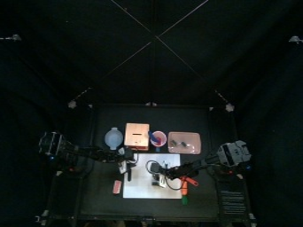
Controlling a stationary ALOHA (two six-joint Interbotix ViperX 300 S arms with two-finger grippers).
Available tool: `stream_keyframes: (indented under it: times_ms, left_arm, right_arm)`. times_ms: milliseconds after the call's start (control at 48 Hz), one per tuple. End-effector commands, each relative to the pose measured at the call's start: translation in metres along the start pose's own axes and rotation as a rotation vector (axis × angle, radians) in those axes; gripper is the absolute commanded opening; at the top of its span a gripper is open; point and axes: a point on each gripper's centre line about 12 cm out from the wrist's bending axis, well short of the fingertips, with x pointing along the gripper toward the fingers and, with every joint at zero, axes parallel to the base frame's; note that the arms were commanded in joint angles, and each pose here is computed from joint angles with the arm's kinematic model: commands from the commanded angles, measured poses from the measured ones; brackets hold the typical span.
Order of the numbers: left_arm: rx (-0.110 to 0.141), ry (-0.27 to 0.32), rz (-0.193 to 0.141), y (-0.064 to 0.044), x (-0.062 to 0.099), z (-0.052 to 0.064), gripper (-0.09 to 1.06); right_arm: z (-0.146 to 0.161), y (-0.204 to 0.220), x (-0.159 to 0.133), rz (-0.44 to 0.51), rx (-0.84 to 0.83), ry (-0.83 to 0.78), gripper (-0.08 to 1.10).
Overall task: Place sushi on board then cut the sushi with the knife then place the pieces on the plate
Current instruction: Place the 4 sushi pieces on the plate
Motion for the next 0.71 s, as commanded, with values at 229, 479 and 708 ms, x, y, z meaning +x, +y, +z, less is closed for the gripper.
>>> stream_keyframes:
  times_ms: [229, 479, 708]
  left_arm:
    - [-0.003, -0.017, -0.001, 0.0, 0.0, 0.005, 0.75]
    - [-0.001, -0.015, -0.001, 0.0, -0.001, 0.005, 0.75]
    - [0.0, -0.018, -0.002, 0.0, 0.0, 0.006, 0.75]
  right_arm:
    - [0.017, -0.004, -0.017, 0.005, 0.022, -0.051, 0.55]
    - [0.011, -0.049, -0.069, -0.107, 0.112, -0.055, 0.55]
    - [-0.023, -0.112, -0.11, -0.251, 0.279, -0.014, 0.56]
